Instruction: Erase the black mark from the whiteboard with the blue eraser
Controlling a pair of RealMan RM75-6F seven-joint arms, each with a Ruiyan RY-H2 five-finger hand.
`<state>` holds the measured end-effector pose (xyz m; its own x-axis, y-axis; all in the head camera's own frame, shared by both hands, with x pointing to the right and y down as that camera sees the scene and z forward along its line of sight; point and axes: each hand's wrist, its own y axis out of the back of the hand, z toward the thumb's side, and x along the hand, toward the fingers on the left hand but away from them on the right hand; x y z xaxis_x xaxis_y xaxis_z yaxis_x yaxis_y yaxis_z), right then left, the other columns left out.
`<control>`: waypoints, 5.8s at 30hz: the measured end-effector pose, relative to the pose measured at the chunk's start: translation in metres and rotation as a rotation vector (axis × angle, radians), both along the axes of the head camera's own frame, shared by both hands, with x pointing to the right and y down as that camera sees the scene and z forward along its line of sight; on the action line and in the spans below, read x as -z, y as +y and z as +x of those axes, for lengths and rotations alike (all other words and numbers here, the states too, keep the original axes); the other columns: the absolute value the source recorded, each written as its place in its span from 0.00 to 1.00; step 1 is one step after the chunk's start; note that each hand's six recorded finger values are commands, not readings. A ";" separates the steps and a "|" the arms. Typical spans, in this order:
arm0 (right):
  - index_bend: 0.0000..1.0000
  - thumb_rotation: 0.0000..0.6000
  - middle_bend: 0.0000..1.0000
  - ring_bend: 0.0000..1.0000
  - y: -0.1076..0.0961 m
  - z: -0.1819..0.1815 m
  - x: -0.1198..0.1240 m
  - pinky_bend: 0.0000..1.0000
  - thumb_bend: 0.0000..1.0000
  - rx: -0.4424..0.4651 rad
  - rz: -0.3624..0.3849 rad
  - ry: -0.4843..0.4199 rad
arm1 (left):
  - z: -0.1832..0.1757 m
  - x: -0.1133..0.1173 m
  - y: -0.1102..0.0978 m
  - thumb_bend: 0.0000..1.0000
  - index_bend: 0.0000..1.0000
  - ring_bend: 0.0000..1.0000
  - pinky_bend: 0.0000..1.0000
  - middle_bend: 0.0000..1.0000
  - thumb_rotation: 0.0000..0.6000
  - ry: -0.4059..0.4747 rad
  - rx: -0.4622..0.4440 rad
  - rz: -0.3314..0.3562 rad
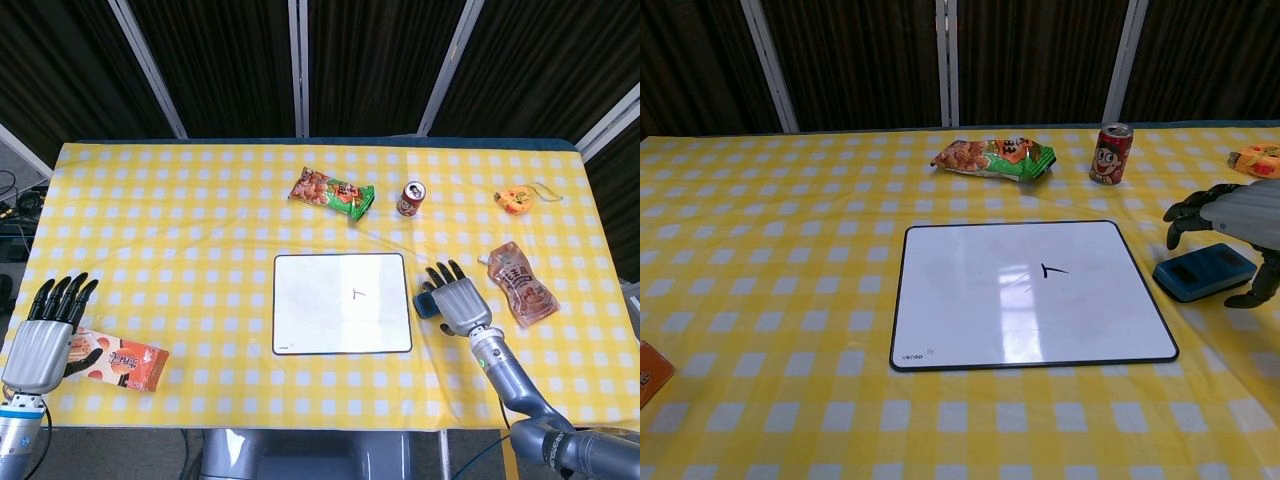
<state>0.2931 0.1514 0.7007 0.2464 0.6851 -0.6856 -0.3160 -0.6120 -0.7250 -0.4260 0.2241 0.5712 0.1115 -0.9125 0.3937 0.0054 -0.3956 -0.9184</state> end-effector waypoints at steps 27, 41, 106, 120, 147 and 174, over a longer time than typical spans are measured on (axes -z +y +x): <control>0.53 1.00 0.32 0.15 -0.005 -0.003 -0.018 0.13 0.12 -0.010 0.010 0.028 | -0.001 -0.003 -0.002 0.03 0.00 0.00 0.00 0.00 1.00 -0.001 0.006 -0.008; 0.81 1.00 0.69 0.70 -0.014 -0.022 -0.002 0.76 0.18 -0.147 0.037 -0.212 | -0.001 0.000 -0.003 0.03 0.00 0.00 0.00 0.00 1.00 0.013 0.009 0.003; 0.82 1.00 0.69 0.71 -0.036 -0.140 -0.045 0.76 0.18 -0.151 -0.017 -0.292 | -0.015 -0.014 -0.013 0.03 0.00 0.00 0.00 0.00 1.00 0.026 0.069 -0.061; 0.82 1.00 0.69 0.71 0.007 -0.184 -0.038 0.76 0.18 -0.052 -0.115 -0.398 | -0.012 -0.012 -0.013 0.03 0.00 0.00 0.00 0.00 1.00 0.031 0.061 -0.055; 0.82 1.00 0.69 0.71 -0.023 -0.151 -0.054 0.76 0.18 -0.106 -0.028 -0.299 | -0.014 -0.016 -0.013 0.03 0.00 0.00 0.00 0.00 1.00 0.023 0.068 -0.066; 0.82 1.00 0.69 0.71 -0.019 -0.119 -0.047 0.76 0.18 -0.139 -0.036 -0.266 | -0.007 -0.010 -0.013 0.03 0.00 0.00 0.00 0.00 1.00 0.040 0.044 -0.049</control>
<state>0.1741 0.1325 0.7479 0.3259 0.7012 -0.6341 -0.0288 -0.6630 -0.7480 -0.4327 0.2112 0.5812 0.0881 -0.8965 0.4342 -0.0496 -0.4393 -0.8970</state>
